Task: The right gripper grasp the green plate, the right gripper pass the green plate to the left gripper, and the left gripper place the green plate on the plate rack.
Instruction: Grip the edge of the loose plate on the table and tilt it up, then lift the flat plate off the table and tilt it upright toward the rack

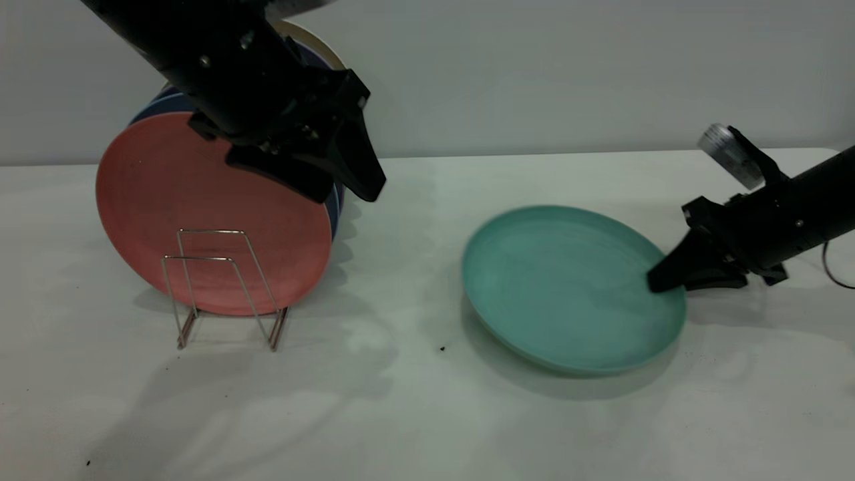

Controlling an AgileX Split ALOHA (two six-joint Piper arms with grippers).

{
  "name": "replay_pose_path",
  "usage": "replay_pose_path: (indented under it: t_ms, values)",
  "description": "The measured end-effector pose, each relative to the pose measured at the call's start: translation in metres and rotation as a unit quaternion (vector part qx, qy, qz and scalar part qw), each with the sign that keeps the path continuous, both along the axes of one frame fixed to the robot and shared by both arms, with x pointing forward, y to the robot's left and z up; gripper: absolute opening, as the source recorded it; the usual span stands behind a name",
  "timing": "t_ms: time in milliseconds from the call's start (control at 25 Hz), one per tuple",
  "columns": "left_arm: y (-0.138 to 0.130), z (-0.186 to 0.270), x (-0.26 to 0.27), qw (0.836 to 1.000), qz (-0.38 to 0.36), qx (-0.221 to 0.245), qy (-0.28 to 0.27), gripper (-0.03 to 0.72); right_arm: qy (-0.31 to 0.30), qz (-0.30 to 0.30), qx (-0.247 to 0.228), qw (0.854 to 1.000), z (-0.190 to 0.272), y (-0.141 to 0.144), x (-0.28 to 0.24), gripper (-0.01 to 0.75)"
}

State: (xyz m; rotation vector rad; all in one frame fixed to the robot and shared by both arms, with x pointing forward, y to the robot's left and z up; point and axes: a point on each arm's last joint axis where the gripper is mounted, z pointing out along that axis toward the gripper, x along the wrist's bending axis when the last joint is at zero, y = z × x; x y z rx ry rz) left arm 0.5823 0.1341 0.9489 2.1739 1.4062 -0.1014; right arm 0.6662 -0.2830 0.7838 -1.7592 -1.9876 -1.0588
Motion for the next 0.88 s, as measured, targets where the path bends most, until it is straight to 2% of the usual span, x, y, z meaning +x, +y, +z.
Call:
replay_pose_path:
  t_ms: [280, 520, 600, 640, 800, 840, 880]
  values:
    - [-0.013, -0.015, 0.004, 1.0, 0.024, -0.012, -0.006, 0.538, 0.005, 0.056, 0.084, 0.995, 0.011, 0.03, -0.007, 0.013]
    - [-0.027, -0.034, 0.004, 0.998, 0.05, -0.03, 0.013, 0.522, -0.027, 0.096, 0.087, 0.991, 0.032, 0.05, -0.006, 0.013]
    - [-0.031, -0.037, 0.005, 0.997, 0.067, -0.042, 0.018, 0.464, -0.039, 0.105, 0.086, 0.99, 0.041, 0.055, -0.005, 0.013]
    - [-0.033, -0.038, 0.005, 0.996, 0.072, -0.047, 0.02, 0.41, -0.044, 0.107, 0.086, 0.99, 0.045, 0.056, -0.005, 0.013]
    - [-0.034, -0.038, 0.006, 0.995, 0.084, -0.052, 0.017, 0.13, -0.054, 0.111, 0.084, 0.989, 0.051, 0.055, -0.004, 0.014]
    - [-0.034, -0.038, 0.007, 0.994, 0.092, -0.055, 0.016, 0.089, -0.056, 0.112, 0.083, 0.989, 0.052, 0.055, -0.004, 0.018]
    - [-0.034, -0.038, 0.007, 0.994, 0.094, -0.056, 0.015, 0.083, -0.056, 0.112, 0.083, 0.989, 0.052, 0.055, -0.004, 0.025]
